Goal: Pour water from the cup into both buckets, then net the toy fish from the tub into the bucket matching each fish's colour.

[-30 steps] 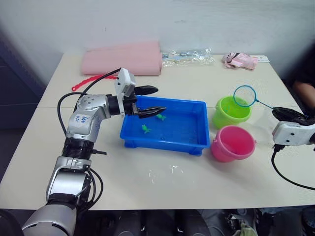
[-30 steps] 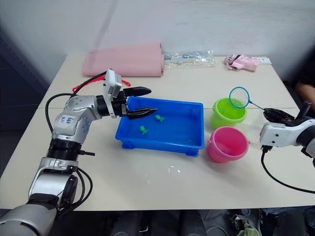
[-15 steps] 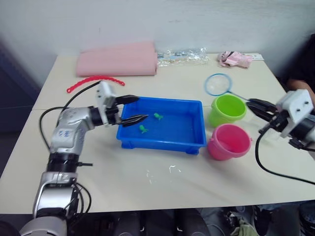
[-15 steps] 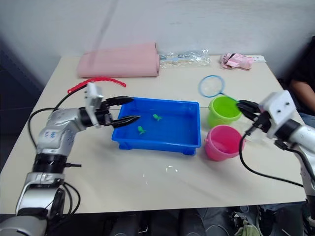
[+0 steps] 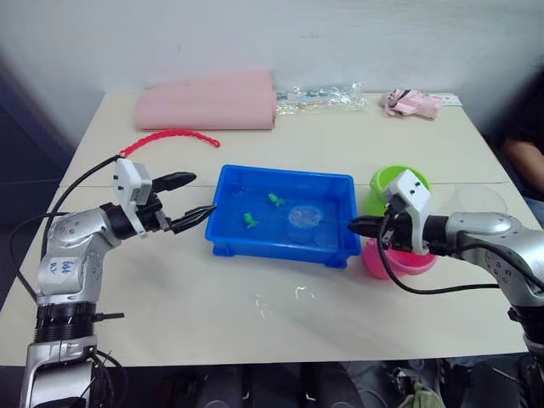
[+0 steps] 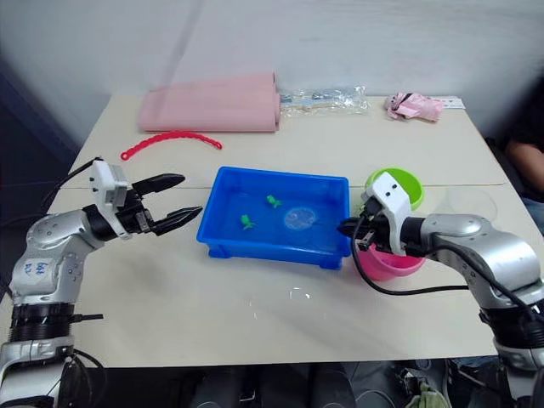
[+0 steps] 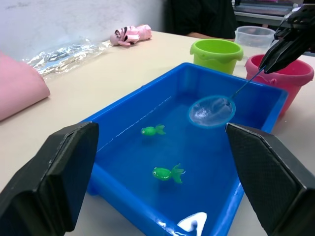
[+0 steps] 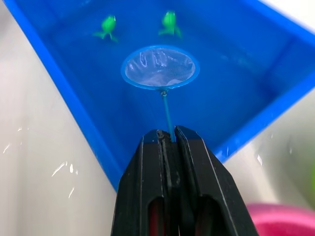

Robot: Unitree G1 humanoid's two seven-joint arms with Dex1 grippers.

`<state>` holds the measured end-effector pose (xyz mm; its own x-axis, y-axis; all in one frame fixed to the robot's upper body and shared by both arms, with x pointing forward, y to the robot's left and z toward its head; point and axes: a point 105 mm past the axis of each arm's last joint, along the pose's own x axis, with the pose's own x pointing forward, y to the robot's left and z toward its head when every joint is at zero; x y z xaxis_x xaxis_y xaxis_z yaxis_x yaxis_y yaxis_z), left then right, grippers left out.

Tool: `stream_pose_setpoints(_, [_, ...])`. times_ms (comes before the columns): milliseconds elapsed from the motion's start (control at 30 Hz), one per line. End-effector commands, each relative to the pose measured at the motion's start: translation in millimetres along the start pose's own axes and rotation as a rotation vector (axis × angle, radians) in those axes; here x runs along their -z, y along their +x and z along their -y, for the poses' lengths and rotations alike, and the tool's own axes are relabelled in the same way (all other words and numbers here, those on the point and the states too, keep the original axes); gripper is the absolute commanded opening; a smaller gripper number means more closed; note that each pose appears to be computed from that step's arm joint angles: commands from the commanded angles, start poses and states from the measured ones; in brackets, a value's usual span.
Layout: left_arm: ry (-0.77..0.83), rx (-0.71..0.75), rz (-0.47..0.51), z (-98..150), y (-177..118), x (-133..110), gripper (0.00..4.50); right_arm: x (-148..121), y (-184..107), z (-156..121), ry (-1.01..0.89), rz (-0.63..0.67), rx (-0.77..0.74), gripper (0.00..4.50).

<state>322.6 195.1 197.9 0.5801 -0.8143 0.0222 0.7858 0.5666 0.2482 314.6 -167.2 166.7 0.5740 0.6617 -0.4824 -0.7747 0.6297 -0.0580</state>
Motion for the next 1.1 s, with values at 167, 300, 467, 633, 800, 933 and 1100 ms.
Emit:
stream_pose_setpoints(167, [0.033,-0.015,-0.010,3.0,-6.6,-9.6,4.47,1.1,21.3,5.6,-0.033,-0.050,-0.007,0.00])
stream_pose_setpoints(300, [0.032,-0.013,-0.042,2.7,-2.6,-5.7,4.47,-6.6,44.5,11.3,-0.034,0.005,0.016,0.00])
stream_pose_setpoints(467, [0.036,-0.022,-0.064,0.9,1.9,-2.2,4.47,-17.9,72.1,22.9,-0.026,0.076,0.072,0.00])
stream_pose_setpoints(633, [0.031,-0.013,-0.062,3.1,3.0,-2.5,4.47,-34.2,91.8,23.1,-0.024,0.180,0.100,0.00])
stream_pose_setpoints(800, [0.028,-0.013,-0.059,2.9,3.1,-3.6,4.47,-44.7,90.8,13.1,-0.040,0.288,0.059,0.00])
stream_pose_setpoints(933, [0.021,-0.014,-0.054,3.0,2.4,-3.8,4.47,-46.9,75.3,6.6,-0.084,0.363,0.028,0.00])
stream_pose_setpoints(1100, [0.013,0.014,-0.003,6.1,5.9,-11.4,4.47,-43.4,51.7,3.3,-0.127,0.398,0.038,0.00])
